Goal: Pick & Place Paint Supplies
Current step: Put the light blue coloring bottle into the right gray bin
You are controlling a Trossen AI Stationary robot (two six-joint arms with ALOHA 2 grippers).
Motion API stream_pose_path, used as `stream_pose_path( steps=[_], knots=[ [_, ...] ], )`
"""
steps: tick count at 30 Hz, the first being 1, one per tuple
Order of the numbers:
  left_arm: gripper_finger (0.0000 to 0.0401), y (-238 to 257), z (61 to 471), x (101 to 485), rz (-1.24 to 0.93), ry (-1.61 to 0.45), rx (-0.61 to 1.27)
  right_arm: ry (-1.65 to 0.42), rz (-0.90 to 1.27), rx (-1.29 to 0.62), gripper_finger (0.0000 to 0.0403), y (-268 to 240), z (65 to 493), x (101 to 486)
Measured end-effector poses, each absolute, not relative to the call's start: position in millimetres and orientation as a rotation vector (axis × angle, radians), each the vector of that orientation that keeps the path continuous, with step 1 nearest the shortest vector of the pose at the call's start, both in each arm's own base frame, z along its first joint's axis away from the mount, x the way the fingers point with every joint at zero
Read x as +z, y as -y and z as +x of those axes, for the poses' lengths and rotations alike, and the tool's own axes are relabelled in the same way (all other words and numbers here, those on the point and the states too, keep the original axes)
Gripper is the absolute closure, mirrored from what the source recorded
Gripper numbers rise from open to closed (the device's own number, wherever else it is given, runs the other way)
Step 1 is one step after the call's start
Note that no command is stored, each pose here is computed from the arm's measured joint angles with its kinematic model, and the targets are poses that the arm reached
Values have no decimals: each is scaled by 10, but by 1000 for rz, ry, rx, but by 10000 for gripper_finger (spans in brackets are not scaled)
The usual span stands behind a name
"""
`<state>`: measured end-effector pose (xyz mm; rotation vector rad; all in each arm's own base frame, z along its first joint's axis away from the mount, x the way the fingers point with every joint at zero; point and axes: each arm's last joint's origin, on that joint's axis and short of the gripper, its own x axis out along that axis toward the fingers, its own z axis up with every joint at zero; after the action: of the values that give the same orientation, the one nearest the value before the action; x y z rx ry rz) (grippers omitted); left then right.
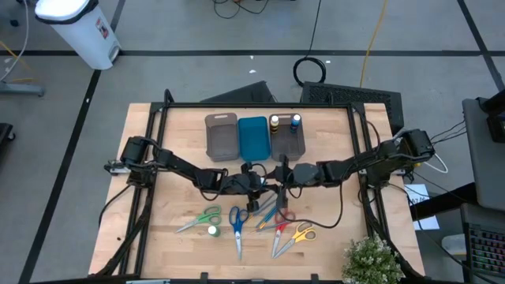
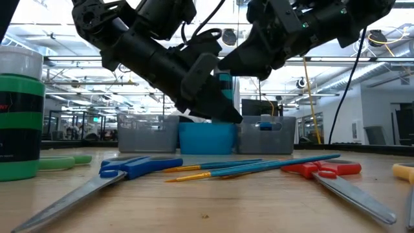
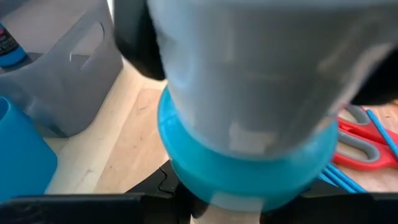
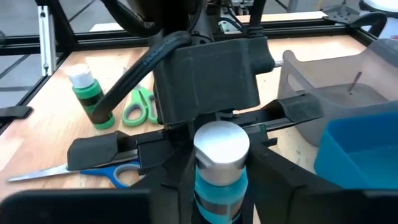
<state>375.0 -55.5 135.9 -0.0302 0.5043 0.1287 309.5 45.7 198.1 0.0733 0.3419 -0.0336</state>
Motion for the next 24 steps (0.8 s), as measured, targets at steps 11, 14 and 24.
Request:
stream_pose_path(
  steps=[11,14,24],
  knots=[
    [159,582,3714,1498,-71,-484,127,-324,67,19,305,-462,3035,2096],
    [117,573,3660,1676,-43,-471,118,-329,70,18,304,-451,2965,2188],
    [52,533,3439,2274,-55,-369,112,-309,80,-44,304,-369,2563,2369]
  ],
)
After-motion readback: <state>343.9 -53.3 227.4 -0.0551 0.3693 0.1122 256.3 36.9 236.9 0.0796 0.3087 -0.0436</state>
